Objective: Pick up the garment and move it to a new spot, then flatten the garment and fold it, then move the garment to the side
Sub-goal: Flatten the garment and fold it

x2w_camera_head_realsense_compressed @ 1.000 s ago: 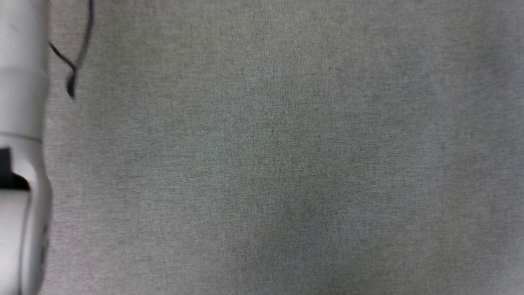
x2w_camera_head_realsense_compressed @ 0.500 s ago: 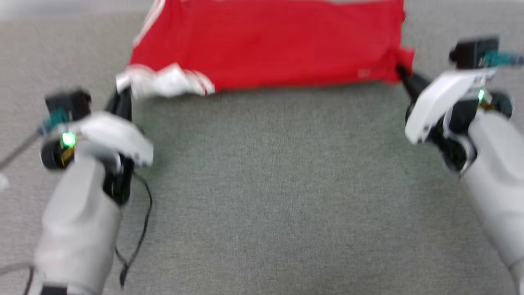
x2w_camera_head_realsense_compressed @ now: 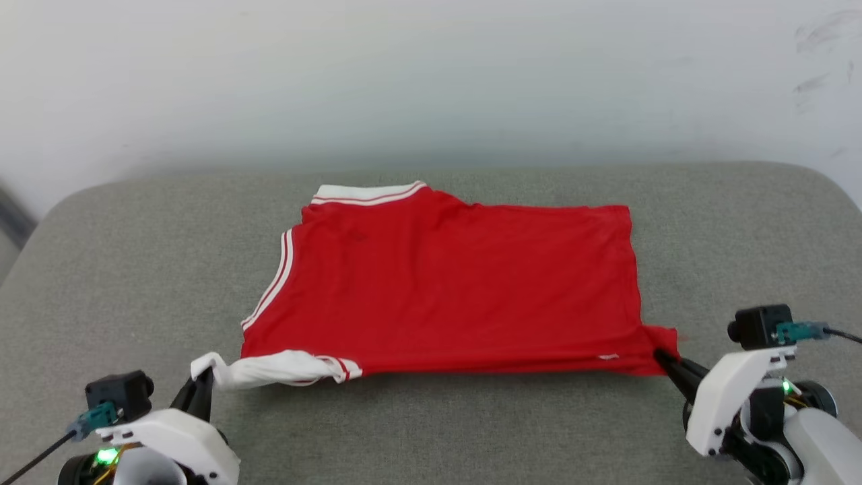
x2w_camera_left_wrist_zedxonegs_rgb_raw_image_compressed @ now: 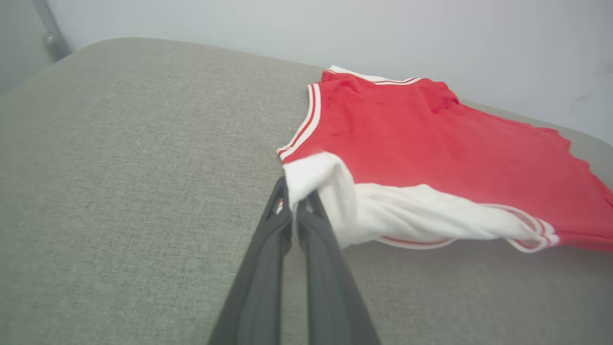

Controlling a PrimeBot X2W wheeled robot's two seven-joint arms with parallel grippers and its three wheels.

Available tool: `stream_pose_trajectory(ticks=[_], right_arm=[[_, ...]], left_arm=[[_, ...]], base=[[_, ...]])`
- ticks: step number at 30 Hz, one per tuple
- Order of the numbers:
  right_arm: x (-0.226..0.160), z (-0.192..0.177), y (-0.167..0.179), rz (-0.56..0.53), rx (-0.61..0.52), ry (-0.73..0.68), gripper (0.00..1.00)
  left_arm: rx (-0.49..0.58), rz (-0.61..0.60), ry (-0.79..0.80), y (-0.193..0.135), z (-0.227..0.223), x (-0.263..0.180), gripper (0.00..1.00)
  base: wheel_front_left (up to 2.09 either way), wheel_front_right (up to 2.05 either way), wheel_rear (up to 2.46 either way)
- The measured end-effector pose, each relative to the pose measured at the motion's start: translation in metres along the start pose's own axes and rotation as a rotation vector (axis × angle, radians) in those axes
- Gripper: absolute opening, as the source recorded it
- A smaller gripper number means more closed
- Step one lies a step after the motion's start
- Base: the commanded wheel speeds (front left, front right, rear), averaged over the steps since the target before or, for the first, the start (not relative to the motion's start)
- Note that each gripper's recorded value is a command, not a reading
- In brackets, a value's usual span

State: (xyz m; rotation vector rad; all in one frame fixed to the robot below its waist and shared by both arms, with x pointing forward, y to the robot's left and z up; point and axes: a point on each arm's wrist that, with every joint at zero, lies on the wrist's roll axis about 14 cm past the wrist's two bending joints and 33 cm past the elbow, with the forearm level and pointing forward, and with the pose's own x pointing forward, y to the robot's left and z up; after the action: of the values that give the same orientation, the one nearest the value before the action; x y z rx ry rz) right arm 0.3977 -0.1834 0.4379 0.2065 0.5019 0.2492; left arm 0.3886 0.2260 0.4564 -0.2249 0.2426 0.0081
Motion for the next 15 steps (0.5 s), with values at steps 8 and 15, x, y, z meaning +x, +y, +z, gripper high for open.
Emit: stream_pose_trajectory(ticks=[8,15], right_arm=[[-0.046,-0.033,-0.004,-0.012,0.015,0.071,0.00],[-0.063,-0.025,-0.002,-0.050,0.027,0.085,0.00]], left_arm=[[0.007,-0.010,0.012,-0.016,0.021,-0.064,0.00],[0.038,-0.065,-0.003,-0.039,0.050,-0.076,0.00]], base=[[0.00,0.00,0.00],[0.00,0.00,0.00]])
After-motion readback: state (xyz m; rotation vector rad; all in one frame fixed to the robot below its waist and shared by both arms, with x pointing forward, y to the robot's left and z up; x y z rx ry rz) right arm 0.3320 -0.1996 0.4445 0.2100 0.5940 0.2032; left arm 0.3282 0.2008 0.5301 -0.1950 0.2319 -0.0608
